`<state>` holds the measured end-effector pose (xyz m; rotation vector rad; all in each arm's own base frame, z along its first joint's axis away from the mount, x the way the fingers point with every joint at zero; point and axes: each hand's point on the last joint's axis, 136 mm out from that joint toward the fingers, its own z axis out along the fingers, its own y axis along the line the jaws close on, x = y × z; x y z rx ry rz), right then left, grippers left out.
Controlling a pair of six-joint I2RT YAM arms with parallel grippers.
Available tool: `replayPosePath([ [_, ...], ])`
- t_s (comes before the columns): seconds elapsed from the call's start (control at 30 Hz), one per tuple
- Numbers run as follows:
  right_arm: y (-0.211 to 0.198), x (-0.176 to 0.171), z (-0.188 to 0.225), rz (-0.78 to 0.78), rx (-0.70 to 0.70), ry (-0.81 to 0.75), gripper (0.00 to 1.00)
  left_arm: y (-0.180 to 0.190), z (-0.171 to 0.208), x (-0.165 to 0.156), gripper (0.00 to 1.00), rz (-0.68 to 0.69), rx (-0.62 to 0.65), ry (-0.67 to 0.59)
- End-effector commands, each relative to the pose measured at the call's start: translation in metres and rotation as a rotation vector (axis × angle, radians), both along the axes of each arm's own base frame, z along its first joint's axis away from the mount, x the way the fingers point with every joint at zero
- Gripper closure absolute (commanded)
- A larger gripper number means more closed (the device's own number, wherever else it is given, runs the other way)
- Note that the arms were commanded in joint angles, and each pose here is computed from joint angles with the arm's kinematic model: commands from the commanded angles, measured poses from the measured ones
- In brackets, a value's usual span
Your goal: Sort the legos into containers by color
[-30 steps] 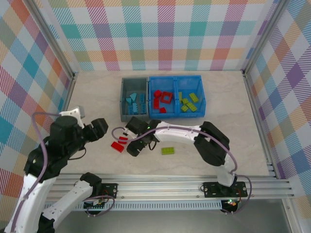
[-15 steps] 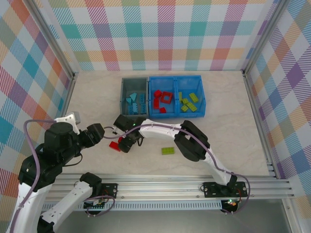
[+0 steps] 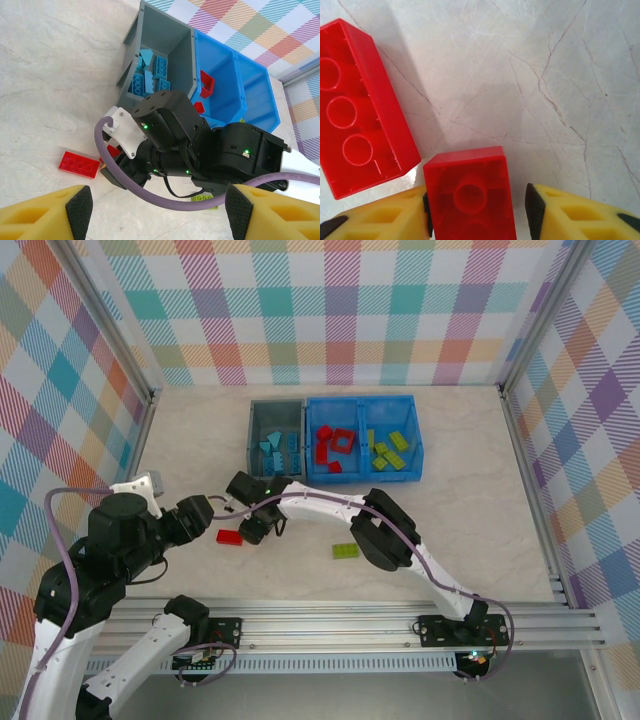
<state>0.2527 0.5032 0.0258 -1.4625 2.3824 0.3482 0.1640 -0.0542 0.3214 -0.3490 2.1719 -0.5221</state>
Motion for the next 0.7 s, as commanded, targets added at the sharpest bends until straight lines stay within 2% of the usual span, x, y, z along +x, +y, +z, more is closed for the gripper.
replayPosePath([
  [0.0, -0.003, -0.004, 0.016, -0.013, 0.033, 0.015, 0.55, -0.004, -0.003, -0.002, 0.27, -0.018, -0.018, 0.008],
  [0.13, -0.014, -0.005, 0.047, -0.048, 0.091, -0.024, 0.60, -0.018, -0.004, 0.001, 0.26, -0.075, -0.058, 0.015],
  [0.23, -0.037, -0.006, 0.078, -0.104, 0.142, -0.065, 0.61, -0.049, 0.002, 0.006, 0.26, -0.202, -0.136, 0.025],
  [0.3, -0.060, -0.004, 0.099, -0.169, 0.175, -0.079, 0.60, -0.070, 0.007, 0.011, 0.27, -0.284, -0.199, 0.042],
  [0.43, -0.123, 0.015, 0.125, -0.355, 0.187, -0.091, 0.61, -0.098, 0.011, 0.026, 0.27, -0.352, -0.244, 0.053],
  [0.5, -0.151, 0.031, 0.132, -0.454, 0.170, -0.096, 0.61, -0.114, 0.008, 0.034, 0.27, -0.377, -0.226, 0.059],
  [0.67, -0.206, 0.079, 0.131, -0.706, 0.060, -0.110, 0.60, -0.158, -0.003, 0.052, 0.28, -0.401, -0.061, 0.028],
])
